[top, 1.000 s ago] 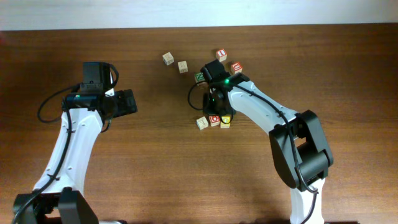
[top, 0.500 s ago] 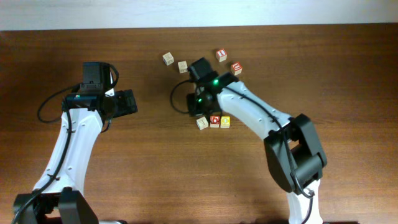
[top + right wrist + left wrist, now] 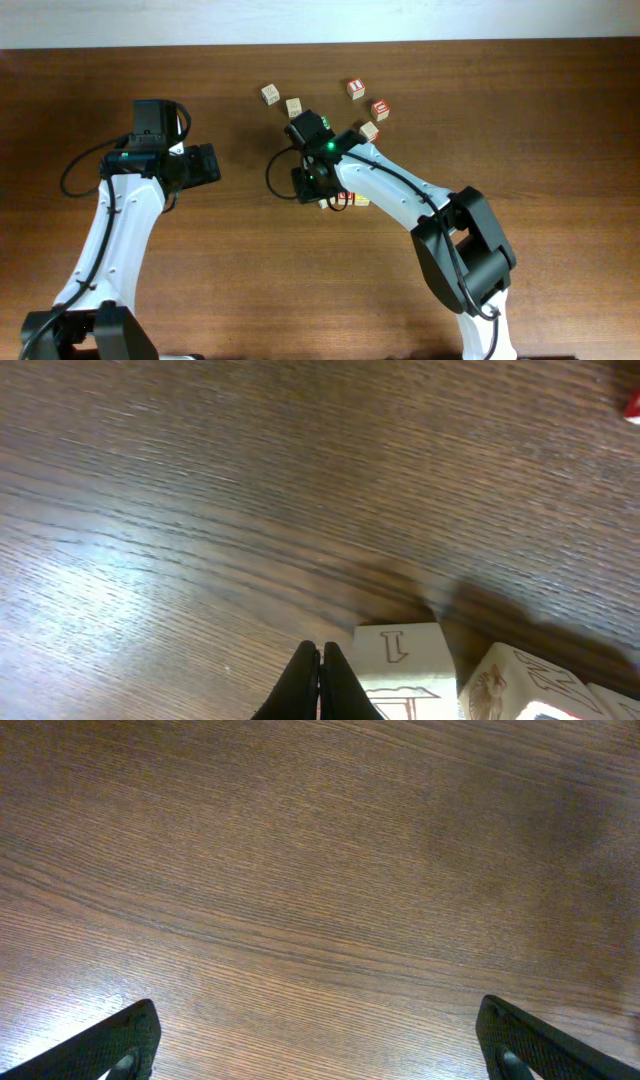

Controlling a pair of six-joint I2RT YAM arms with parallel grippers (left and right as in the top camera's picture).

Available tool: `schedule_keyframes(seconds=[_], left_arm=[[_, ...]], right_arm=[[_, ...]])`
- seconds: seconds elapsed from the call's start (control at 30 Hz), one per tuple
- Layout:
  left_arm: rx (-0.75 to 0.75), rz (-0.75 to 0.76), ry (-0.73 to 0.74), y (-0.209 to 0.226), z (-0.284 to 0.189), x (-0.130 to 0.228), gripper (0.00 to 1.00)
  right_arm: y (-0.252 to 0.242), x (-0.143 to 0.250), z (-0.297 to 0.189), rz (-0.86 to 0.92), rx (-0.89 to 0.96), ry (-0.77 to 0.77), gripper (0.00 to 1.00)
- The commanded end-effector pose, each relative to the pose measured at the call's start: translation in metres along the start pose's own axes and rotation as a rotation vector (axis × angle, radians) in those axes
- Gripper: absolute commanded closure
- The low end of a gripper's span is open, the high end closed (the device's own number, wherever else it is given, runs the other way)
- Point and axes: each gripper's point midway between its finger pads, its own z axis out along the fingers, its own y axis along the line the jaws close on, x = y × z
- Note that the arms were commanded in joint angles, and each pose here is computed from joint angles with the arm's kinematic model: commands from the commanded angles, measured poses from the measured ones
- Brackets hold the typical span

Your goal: Rotate 3 blocks

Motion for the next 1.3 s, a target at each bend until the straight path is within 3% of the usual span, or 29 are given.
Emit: schedule_keyframes(seconds=[0.0,0.77,0.9,1.03,1.27], left_arm=[[-0.005,-0.018,-0.017,0.0,-0.003,-0.007,0.01],[-0.005,-0.019,-0.017,0.001,-0.003,-0.007,0.01],[-0.005,-0.018,-0.017,0.0,-0.003,-0.007,0.01],[-0.005,-0.019,-0.017,0.001,-0.003,-0.007,0.01],[-0.005,-0.018,-0.017,0.0,-0.003,-0.007,0.01]], right_arm=[[-0.01,0.007,0.008,-0.01,0.056,0.018,0.96],[-0.028,0.014,-0.009,0.094,0.115,0.085,0.96],[-0.008,-0.009,-0.052,0.082,0.061,0.064,0.86],[-0.059,-0.028,-0.053,-0.007,0.226,-0.002,0.87],[-0.098,-0.023,-0.014,0.066,0.19,0.005,0.82]])
